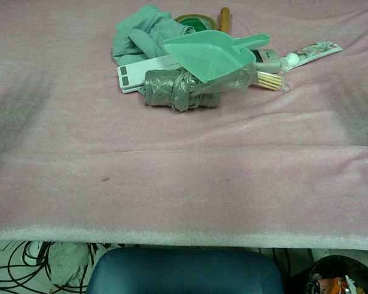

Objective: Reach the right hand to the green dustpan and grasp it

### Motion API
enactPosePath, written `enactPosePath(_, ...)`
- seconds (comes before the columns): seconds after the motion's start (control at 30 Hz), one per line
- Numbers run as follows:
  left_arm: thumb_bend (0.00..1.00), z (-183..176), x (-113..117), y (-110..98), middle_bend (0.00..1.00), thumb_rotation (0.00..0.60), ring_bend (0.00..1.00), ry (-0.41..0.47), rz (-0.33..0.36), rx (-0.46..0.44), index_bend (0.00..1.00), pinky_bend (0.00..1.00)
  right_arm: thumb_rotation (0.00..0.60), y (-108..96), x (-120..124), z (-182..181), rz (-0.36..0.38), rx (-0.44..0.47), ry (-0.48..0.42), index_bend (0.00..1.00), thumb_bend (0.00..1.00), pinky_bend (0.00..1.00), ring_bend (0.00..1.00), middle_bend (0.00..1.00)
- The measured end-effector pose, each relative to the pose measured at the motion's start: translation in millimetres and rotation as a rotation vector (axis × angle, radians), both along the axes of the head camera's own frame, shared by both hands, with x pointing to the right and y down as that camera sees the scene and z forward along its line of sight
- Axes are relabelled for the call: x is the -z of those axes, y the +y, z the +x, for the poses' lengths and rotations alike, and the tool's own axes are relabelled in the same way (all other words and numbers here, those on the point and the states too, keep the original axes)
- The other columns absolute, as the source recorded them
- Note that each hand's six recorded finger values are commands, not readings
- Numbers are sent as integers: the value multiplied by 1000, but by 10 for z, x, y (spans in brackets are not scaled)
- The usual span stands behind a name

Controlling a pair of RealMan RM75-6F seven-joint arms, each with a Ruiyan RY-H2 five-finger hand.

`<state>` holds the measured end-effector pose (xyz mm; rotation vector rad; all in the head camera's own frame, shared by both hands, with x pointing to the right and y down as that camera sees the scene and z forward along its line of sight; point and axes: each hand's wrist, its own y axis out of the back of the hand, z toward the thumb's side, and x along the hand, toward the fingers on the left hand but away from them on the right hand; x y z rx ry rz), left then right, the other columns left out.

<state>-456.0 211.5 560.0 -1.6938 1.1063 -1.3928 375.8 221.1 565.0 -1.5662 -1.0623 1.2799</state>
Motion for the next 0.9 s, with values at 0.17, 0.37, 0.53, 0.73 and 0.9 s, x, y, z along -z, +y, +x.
enactPosePath(0.17, 0, -3, -1, 3, 0, 600, 0, -1, -1, 0, 0, 0, 600, 1, -3, -3, -1, 1, 0, 0, 132, 233, 0, 0)
enactPosePath(0.37, 0, -26, 21, 11, 0, 600, 0, 1, 5, 6, 0, 0, 600, -2, -16, -39, -5, 9, -6, 0, 131, 233, 0, 0)
enactPosePath(0.53, 0, -52, 31, 11, 0, 600, 0, 2, 7, 14, 0, 0, 600, -23, -50, -103, -11, 19, -15, 0, 131, 233, 0, 0)
enactPosePath(0.73, 0, -50, 21, 7, 0, 600, 0, 4, 2, 16, 0, 0, 600, -117, -109, -220, -15, 25, -40, 0, 129, 233, 0, 0)
enactPosePath(0.9, 0, -46, 14, 2, 0, 600, 0, 8, -3, 17, 0, 0, 600, -259, -207, -391, -25, 38, -68, 0, 126, 233, 4, 0)
